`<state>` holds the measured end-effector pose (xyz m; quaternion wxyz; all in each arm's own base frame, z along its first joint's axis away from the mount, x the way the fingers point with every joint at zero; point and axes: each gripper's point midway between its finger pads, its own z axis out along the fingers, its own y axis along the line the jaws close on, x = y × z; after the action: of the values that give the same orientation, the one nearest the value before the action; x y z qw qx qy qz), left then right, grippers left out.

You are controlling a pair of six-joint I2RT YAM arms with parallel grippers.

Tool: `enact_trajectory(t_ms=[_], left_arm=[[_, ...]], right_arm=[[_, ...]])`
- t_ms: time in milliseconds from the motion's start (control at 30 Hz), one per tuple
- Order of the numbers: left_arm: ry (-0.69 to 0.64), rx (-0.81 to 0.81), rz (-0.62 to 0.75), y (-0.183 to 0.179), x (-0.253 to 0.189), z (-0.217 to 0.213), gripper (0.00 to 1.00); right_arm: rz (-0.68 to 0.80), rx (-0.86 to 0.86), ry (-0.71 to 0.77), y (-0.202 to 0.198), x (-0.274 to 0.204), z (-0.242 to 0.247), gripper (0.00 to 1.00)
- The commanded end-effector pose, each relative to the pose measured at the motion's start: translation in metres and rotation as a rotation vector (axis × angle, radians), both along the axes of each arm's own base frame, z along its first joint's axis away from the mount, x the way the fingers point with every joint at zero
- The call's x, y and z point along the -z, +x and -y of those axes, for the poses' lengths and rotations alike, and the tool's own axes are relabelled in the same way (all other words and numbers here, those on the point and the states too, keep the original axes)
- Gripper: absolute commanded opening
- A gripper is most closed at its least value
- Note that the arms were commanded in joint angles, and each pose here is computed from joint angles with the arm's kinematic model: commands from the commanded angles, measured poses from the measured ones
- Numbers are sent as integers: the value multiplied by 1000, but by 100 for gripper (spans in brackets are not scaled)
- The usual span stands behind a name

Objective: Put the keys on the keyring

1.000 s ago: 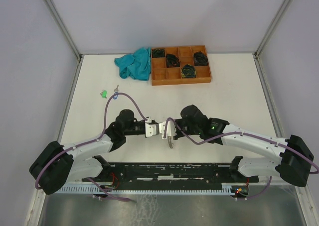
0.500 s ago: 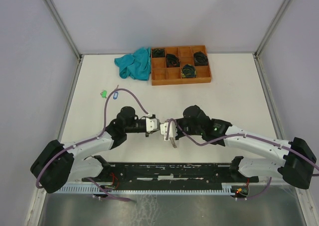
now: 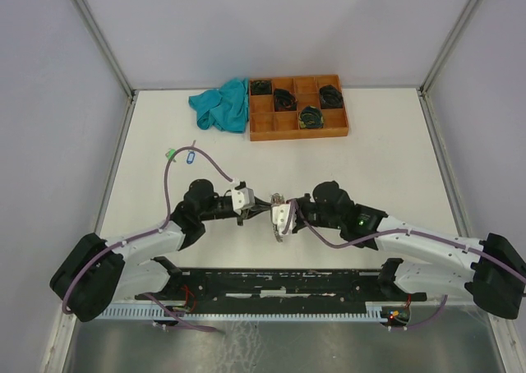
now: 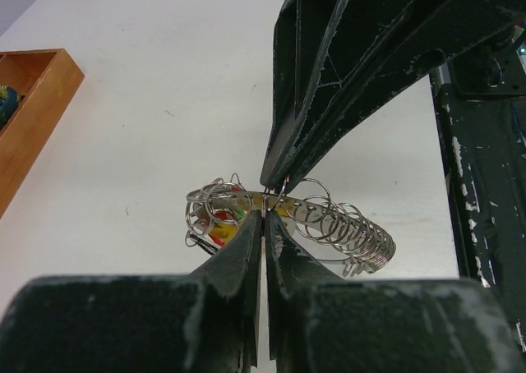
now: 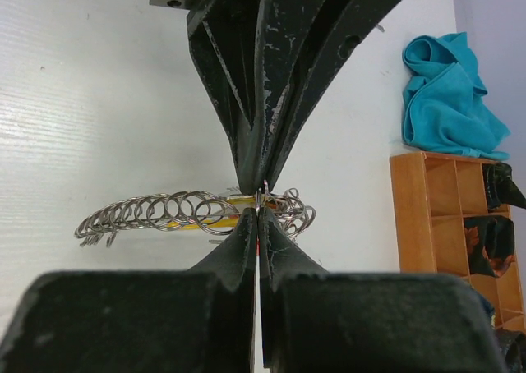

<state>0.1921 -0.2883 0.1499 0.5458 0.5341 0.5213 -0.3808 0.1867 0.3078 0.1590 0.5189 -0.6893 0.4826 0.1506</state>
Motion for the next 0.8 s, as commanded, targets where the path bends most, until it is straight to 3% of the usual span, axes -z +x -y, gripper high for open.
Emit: enact_trajectory(t_ms=[0, 433, 633, 767], left_arm=[[-145, -10, 25, -1, -32, 0, 10], [-195, -54, -51, 5, -31, -6, 29], [-223, -152, -78, 15, -25, -17, 40], [-244, -194, -67, 17, -26, -25, 42]], right_arm=[[44, -56, 246, -4, -53, -20, 0], [-8, -38, 363, 5, -60, -15, 1], [-20, -22, 388, 10, -61, -10, 0], [-32, -12, 413, 15, -63, -8, 1]])
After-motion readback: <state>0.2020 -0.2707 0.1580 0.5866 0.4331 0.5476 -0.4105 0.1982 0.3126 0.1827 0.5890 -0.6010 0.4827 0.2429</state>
